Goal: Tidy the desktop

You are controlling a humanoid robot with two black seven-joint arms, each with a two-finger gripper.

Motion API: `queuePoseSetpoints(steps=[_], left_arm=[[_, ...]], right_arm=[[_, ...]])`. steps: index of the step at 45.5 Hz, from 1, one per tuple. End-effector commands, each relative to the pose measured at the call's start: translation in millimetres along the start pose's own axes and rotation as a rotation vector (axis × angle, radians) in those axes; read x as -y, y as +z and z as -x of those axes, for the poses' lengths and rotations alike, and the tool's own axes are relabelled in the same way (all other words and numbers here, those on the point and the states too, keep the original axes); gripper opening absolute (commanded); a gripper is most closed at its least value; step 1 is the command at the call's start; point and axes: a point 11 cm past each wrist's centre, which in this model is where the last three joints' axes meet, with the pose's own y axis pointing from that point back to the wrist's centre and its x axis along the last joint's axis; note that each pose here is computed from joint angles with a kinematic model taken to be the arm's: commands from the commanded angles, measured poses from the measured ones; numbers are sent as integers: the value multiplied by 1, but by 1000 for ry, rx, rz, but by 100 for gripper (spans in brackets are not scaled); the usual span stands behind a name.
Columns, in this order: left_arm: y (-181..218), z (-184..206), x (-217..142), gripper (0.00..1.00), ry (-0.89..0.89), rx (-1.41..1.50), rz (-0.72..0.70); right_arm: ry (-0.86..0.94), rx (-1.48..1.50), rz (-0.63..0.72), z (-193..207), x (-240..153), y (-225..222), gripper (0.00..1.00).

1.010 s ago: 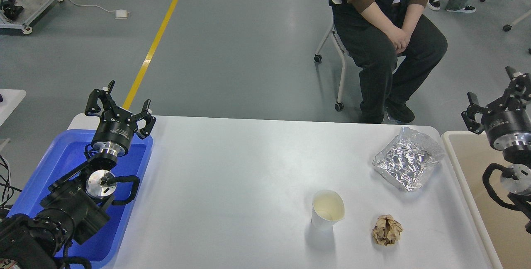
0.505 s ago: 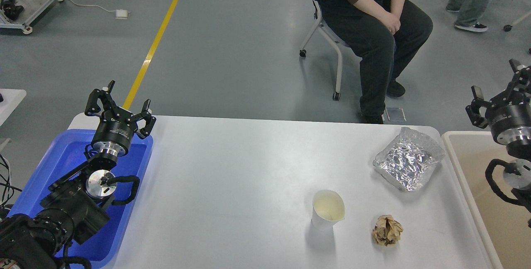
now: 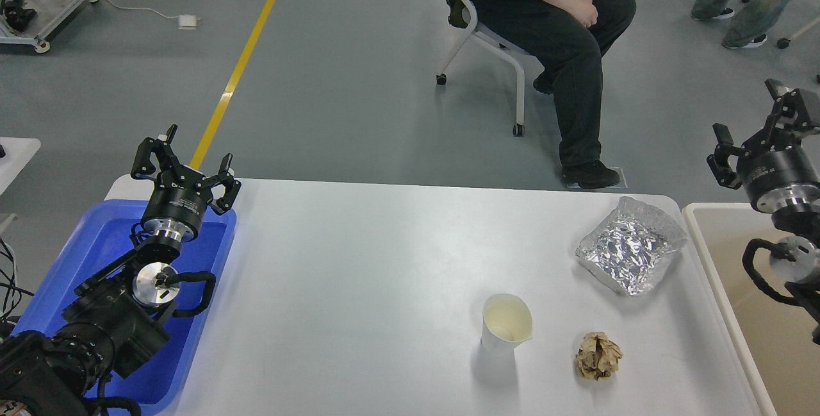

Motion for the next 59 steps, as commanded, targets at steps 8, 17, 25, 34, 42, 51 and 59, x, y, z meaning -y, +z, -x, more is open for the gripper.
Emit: queuePoseSetpoints(steps=[8, 17, 25, 34, 42, 51, 59], left_arm=[[0, 0, 0, 100, 0, 0, 0], [0, 0, 0, 100, -1, -1, 0], [0, 0, 0, 100, 0, 0, 0], [0, 0, 0, 100, -1, -1, 0], [0, 0, 0, 100, -1, -1, 0], [0, 0, 0, 100, -1, -1, 0], [0, 0, 0, 100, 0, 0, 0]], right_arm=[[-261, -277, 73, 39, 7, -19, 100], [-527, -635, 152, 66, -5, -23, 100], [-831, -1029, 194, 73, -32, -38, 100], [-1025, -1295, 218, 64, -58, -52, 100], [-1112, -1276, 244, 82, -83, -46, 100], [-1147, -1309, 309, 109, -82, -16, 100], [-1185, -1353, 382, 132, -85, 15, 99]])
